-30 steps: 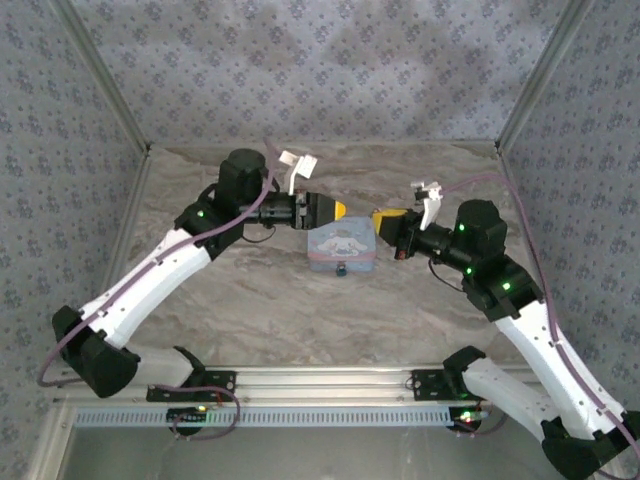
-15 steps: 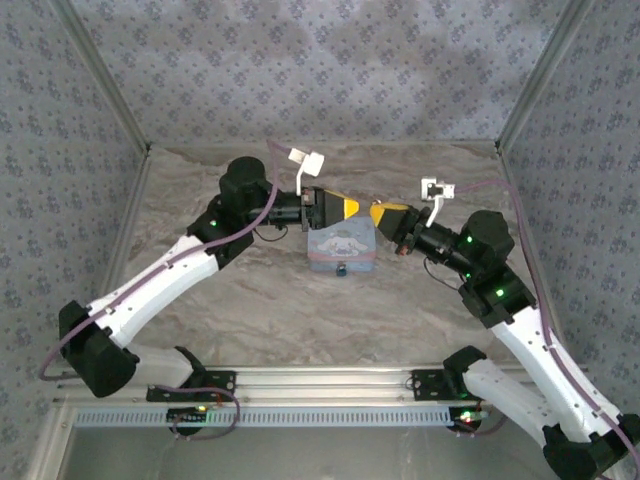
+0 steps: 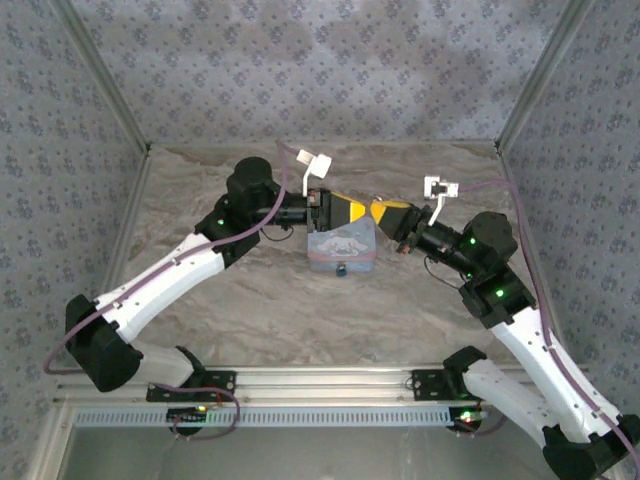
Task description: Unlock a padlock with a key
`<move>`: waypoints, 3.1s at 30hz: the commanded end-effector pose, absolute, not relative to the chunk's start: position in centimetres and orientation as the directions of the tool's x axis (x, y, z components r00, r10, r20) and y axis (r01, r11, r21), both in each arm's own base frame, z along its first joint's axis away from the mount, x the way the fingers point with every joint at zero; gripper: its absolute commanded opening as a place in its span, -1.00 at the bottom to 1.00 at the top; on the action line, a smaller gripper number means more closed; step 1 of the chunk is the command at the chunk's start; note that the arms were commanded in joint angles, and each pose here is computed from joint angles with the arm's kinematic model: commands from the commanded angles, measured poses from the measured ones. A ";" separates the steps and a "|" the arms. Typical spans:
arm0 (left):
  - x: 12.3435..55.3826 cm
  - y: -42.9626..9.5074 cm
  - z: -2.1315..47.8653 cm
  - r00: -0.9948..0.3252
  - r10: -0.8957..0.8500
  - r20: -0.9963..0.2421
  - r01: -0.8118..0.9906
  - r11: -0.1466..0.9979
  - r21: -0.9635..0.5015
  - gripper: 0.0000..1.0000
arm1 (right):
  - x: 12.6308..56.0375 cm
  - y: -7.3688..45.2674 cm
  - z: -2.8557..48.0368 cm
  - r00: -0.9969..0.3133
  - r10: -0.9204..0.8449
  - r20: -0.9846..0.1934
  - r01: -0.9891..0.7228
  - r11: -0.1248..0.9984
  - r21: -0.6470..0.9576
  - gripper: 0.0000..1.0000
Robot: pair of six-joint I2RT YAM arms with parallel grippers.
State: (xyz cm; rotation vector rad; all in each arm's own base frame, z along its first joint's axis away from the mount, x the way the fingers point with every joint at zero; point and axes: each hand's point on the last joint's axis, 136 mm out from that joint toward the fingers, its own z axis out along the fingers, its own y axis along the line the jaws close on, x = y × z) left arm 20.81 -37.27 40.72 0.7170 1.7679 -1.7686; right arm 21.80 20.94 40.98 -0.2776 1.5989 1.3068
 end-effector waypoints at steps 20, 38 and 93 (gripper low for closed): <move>18.9 -37.4 44.5 -0.654 -0.014 -0.756 0.753 -0.109 -0.649 -0.53 | 21.0 21.1 41.4 -0.471 0.396 -0.789 -0.723 0.340 0.602 -1.00; 18.8 -37.5 44.8 -0.651 -0.016 -0.759 0.755 -0.118 -0.645 -0.66 | 20.3 21.3 41.6 -0.486 0.400 -0.777 -0.736 0.293 0.611 -1.00; 19.1 -37.6 39.2 -0.700 0.233 -0.675 0.709 0.115 -0.696 -1.00 | 19.6 18.2 41.7 -0.457 0.246 -0.855 -0.697 0.498 0.516 -0.16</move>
